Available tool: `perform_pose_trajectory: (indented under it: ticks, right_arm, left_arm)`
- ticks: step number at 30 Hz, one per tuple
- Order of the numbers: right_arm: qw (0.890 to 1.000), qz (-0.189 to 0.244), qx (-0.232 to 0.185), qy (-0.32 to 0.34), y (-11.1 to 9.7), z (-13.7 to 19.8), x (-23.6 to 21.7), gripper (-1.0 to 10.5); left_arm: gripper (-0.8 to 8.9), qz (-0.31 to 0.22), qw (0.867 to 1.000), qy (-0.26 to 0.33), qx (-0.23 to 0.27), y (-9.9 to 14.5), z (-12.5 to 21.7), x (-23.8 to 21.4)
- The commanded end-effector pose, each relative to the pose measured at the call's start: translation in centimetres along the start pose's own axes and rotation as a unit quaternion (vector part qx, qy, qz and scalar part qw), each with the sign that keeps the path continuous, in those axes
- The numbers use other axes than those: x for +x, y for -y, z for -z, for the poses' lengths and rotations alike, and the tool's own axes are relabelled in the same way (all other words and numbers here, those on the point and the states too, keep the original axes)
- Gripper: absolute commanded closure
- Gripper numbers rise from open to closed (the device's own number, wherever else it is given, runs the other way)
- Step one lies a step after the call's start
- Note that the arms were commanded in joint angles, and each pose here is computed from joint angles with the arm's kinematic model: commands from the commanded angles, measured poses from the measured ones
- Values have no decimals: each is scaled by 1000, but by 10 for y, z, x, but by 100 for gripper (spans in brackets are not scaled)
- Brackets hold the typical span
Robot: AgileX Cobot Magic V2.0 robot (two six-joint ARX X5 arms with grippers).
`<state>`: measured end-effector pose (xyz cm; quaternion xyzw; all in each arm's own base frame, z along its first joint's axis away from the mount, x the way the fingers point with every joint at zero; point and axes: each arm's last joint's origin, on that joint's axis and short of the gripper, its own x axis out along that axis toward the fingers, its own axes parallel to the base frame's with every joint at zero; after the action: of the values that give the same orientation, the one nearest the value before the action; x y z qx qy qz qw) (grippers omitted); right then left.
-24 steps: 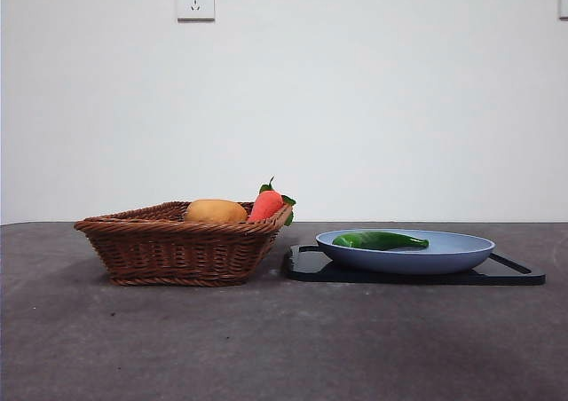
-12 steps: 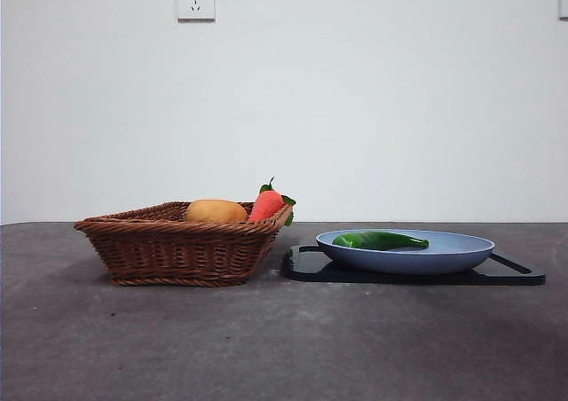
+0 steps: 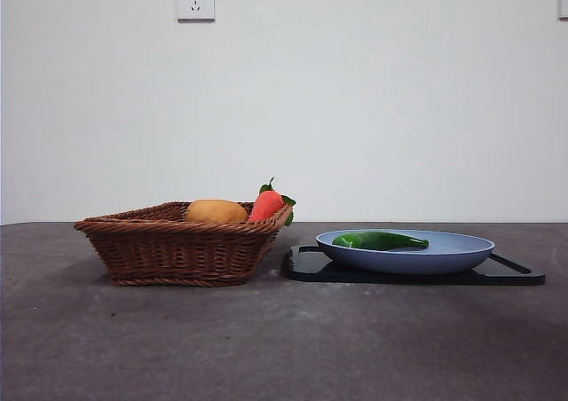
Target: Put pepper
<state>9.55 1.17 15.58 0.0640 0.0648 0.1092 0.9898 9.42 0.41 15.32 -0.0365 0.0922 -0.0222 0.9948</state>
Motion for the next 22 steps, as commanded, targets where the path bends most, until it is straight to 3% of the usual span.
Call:
perform_pose_trajectory:
  ticks: [1,22]
  right_arm:
    - [1000,0,7,-6,0,3,0,936]
    - [1000,2,11,-22,1,5,1,936]
  left_arm:
    - [805,-1,1000,3,-1,0,1,0]
    - [805,-1,1000,3,-1,0,1,0]
